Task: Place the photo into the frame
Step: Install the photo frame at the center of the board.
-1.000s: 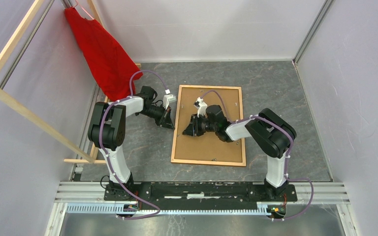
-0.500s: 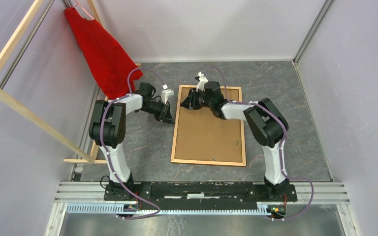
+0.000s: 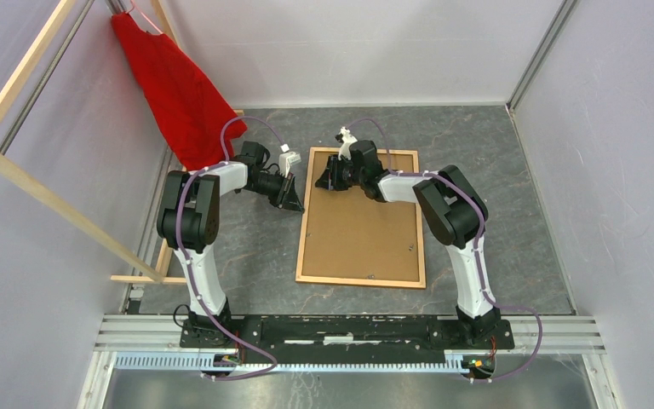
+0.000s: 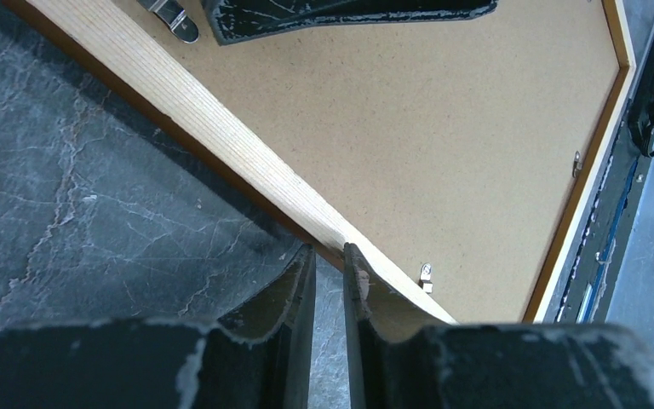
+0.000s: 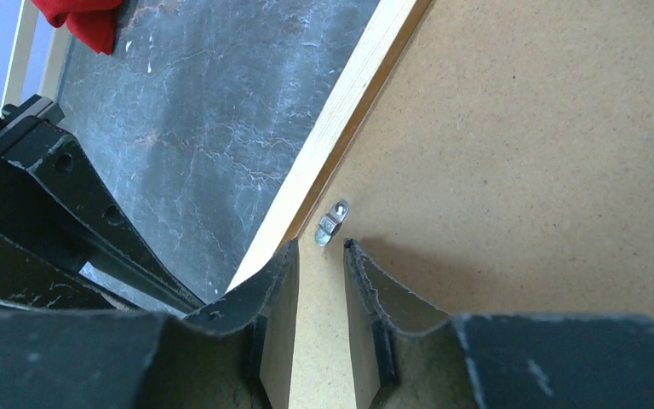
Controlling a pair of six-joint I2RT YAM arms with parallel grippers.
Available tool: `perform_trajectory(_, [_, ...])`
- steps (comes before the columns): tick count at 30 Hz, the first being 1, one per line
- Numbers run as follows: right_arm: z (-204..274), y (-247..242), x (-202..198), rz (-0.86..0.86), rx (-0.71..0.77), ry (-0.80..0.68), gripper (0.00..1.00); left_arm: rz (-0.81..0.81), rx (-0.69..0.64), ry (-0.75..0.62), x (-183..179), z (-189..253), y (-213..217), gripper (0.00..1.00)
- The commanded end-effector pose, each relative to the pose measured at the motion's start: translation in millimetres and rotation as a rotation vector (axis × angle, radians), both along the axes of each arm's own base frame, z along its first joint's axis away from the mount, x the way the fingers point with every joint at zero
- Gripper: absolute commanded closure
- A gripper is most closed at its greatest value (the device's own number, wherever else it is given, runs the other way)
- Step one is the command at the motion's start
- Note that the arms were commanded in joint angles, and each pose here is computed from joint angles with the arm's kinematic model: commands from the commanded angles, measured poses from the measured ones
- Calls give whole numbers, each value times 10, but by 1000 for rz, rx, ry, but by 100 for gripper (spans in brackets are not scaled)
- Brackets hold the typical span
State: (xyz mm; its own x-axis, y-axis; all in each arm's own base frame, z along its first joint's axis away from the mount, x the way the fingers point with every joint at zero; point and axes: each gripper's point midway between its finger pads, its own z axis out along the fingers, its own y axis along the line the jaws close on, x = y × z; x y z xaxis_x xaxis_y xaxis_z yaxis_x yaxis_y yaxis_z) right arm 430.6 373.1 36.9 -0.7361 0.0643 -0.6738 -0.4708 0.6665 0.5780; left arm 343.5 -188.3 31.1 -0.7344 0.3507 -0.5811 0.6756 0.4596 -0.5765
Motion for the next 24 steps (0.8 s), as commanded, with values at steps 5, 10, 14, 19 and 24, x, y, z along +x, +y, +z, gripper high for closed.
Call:
perform_trajectory(5, [-61, 79, 64, 6, 10, 9, 69, -2, -20, -11, 50, 19, -34, 76])
perform_trajectory(10, [-49, 107, 70, 4, 28, 14, 69, -6, -18, -14, 45, 6, -31, 77])
perform_trajectory(14, [-55, 130, 82, 3, 43, 21, 70, -7, -16, -15, 40, 4, -30, 78])
perform_trajectory(19, [-46, 181, 106, 8, 61, 26, 71, -8, -14, -19, 45, 2, -29, 79])
perform_trajectory(24, [-45, 199, 92, 14, 77, 34, 72, -8, -15, -19, 48, 5, -33, 79])
